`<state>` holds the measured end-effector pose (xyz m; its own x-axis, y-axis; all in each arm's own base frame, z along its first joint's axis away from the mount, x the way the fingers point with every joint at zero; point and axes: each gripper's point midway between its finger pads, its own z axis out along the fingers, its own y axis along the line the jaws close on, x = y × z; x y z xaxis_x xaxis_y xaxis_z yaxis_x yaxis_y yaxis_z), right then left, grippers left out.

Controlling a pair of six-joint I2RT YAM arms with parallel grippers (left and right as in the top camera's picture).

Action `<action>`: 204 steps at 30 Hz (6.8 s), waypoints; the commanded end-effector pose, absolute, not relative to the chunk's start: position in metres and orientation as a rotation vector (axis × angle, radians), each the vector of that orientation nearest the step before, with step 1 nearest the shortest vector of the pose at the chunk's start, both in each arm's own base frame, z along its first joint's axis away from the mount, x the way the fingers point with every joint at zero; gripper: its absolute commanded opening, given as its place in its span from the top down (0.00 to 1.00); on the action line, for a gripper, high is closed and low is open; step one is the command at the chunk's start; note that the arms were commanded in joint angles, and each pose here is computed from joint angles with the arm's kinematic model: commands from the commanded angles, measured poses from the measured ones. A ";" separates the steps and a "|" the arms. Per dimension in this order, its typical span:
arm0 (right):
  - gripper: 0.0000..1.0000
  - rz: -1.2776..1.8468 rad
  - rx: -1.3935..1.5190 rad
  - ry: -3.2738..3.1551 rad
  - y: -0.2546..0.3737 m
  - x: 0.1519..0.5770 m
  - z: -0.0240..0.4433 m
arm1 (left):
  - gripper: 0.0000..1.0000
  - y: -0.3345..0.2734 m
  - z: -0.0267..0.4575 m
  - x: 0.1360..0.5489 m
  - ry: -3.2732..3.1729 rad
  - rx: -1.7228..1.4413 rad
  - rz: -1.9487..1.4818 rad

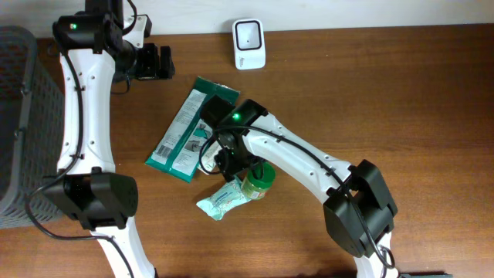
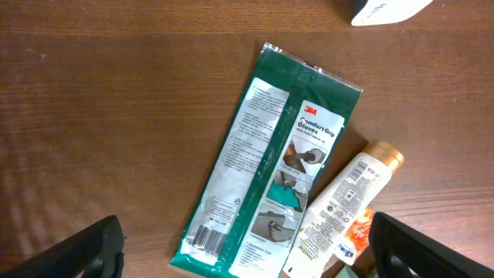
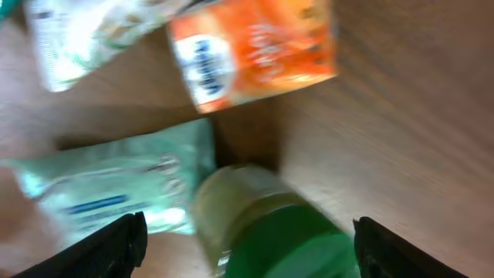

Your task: Scan the item barcode

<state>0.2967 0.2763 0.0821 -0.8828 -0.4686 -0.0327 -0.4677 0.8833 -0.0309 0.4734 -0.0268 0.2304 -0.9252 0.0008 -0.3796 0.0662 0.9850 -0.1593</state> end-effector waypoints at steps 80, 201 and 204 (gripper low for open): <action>0.10 0.348 -1.383 2.743 0.144 0.387 0.057 | 0.01 -0.025 0.227 0.474 2.750 0.054 -0.236; 0.47 -0.610 -1.281 1.557 0.252 0.655 0.217 | 0.01 -0.025 0.227 0.474 2.750 0.054 -0.236; 0.47 -0.482 -1.109 1.607 0.248 0.640 0.267 | 0.01 -0.025 0.227 0.474 2.750 0.054 -0.235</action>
